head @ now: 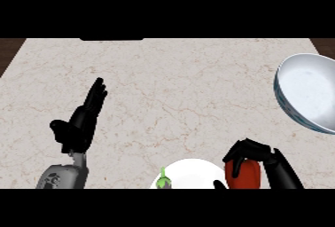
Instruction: Pick the bell pepper from the plate and place it in the bowl
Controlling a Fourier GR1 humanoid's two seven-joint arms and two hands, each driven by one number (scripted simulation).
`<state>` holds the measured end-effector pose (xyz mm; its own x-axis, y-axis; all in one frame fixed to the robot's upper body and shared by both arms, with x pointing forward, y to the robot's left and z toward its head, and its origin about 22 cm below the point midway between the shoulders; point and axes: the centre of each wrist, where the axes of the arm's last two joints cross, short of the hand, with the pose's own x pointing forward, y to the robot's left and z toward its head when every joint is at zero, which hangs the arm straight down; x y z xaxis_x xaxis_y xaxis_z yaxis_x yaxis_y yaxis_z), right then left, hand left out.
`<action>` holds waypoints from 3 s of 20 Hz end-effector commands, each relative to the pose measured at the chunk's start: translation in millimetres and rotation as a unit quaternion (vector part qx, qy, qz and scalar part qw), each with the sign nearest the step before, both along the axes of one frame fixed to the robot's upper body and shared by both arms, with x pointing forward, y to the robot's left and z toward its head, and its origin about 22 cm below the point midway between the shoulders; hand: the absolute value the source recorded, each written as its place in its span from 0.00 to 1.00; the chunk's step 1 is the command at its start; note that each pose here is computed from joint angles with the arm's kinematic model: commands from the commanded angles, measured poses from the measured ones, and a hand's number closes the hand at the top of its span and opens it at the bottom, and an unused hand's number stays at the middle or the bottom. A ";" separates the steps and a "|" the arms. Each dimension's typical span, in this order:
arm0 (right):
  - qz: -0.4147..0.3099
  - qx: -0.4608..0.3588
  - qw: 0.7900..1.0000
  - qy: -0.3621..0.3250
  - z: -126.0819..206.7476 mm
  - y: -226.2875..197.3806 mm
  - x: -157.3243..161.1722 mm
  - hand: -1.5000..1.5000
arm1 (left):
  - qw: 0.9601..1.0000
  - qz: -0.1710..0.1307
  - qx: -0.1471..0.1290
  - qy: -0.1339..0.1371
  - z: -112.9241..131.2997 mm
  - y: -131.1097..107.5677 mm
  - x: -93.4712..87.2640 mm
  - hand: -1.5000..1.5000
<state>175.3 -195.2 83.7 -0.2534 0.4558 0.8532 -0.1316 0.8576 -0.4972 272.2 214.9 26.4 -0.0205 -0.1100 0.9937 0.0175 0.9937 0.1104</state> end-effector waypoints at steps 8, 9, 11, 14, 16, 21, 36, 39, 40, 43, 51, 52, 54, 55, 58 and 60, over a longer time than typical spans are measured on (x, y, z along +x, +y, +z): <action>-0.080 -0.050 0.988 -0.124 116.4 -17.0 -40.2 1.00 | 1.000 0.000 -0.001 -0.006 8.4 16.8 7.5 0.50; -0.086 -0.066 0.985 -0.136 120.9 -16.6 -42.5 1.00 | 1.000 -0.002 -0.007 0.000 1.6 -0.7 -3.5 0.50; -0.105 -0.074 0.984 -0.125 131.9 -17.7 -37.7 1.00 | 1.000 0.000 -0.002 0.003 -4.7 -2.0 -9.1 0.50; -0.125 -0.084 0.980 -0.132 155.9 -17.0 -18.1 1.00 | 1.000 -0.007 0.012 0.002 -0.5 10.1 3.9 0.50; -0.144 -0.081 0.978 -0.128 176.6 -15.2 -4.0 1.00 | 1.000 -0.010 -0.001 0.000 5.3 -2.3 -1.0 0.50; -0.186 -0.086 0.972 -0.116 218.8 -31.5 28.0 1.00 | 1.000 -0.006 0.000 0.001 3.7 5.8 -10.4 0.50; -0.269 -0.273 0.921 -0.074 157.9 -119.4 115.3 1.00 | 1.000 -0.012 0.010 -0.010 0.2 6.3 4.4 0.50; -0.293 -0.253 0.920 -0.070 156.0 -136.9 140.1 1.00 | 1.000 -0.009 0.003 -0.002 -10.0 3.9 7.2 0.50; -0.298 -0.258 0.917 -0.065 144.6 -142.8 148.6 1.00 | 1.000 -0.011 -0.012 -0.007 7.8 -6.6 3.0 0.50; -0.298 -0.272 0.913 -0.067 126.7 -164.7 149.2 1.00 | 1.000 -0.007 0.000 -0.007 3.7 1.2 3.4 0.50; -0.281 -0.276 0.919 0.003 72.8 -225.4 158.3 1.00 | 1.000 -0.002 0.004 -0.005 -4.5 9.7 2.2 0.50; -0.273 -0.257 0.927 0.024 76.6 -234.9 172.1 1.00 | 1.000 -0.020 0.002 -0.005 0.3 0.5 0.6 0.50; -0.288 -0.205 0.934 0.053 45.6 -243.0 162.5 1.00 | 1.000 -0.020 -0.006 0.001 13.7 1.6 -6.6 0.50; -0.271 -0.201 0.939 0.065 53.2 -237.1 176.4 0.00 | 1.000 -0.018 0.000 0.002 3.0 15.3 0.5 0.50; -0.212 -0.178 0.958 0.076 27.2 -237.1 176.7 0.00 | 1.000 -0.007 -0.005 -0.001 -3.1 0.9 5.8 0.50; -0.206 -0.157 0.964 0.056 29.5 -245.7 172.1 0.00 | 1.000 -0.014 0.001 -0.006 -3.2 -7.6 -5.2 0.50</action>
